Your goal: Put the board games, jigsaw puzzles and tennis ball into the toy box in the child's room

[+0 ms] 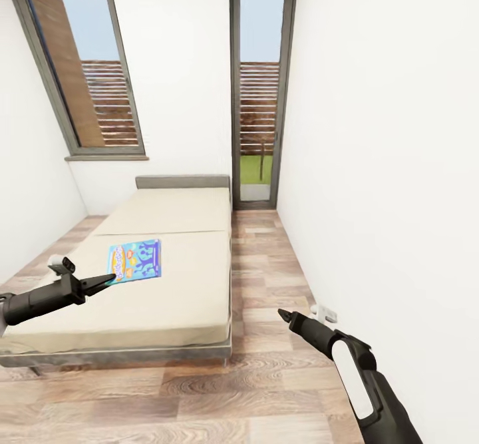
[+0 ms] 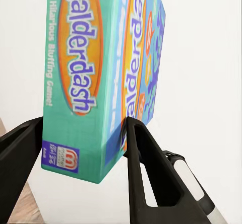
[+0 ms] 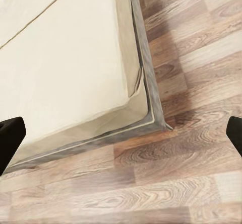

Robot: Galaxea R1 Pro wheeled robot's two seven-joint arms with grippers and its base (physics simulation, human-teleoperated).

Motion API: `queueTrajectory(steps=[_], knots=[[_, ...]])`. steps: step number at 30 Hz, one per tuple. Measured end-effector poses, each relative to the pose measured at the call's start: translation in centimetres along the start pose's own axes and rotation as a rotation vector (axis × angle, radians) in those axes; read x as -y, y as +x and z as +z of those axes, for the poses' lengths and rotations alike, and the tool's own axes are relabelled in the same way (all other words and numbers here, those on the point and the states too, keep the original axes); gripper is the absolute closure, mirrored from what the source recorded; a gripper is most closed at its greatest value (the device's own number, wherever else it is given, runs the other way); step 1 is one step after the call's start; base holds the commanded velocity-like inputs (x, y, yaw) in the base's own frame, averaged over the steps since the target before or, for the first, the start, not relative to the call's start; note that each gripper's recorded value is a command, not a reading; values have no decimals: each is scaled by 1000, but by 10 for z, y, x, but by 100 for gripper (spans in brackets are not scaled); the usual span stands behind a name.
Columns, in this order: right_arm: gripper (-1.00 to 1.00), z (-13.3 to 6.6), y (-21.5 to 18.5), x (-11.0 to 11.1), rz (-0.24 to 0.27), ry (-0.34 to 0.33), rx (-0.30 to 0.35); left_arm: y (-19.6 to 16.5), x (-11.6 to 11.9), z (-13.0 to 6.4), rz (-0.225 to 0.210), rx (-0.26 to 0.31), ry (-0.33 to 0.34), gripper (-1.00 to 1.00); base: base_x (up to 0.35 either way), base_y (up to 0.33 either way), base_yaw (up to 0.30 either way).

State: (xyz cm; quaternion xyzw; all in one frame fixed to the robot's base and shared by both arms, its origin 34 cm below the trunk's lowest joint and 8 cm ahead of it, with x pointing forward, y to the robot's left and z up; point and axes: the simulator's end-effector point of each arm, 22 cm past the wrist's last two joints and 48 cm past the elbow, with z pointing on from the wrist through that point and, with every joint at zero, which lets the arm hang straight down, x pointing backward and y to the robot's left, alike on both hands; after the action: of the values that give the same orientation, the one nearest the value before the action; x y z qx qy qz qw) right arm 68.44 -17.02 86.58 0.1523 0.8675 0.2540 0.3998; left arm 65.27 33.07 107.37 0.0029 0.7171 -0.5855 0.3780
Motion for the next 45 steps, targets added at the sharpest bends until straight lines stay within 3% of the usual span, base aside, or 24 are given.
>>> queueTrajectory(steps=[45], knots=[[-100, -36, -22, -29, -3, 1, -5, -24, 48, -12, 5, 2, -9, 100, -6, 0, 284]])
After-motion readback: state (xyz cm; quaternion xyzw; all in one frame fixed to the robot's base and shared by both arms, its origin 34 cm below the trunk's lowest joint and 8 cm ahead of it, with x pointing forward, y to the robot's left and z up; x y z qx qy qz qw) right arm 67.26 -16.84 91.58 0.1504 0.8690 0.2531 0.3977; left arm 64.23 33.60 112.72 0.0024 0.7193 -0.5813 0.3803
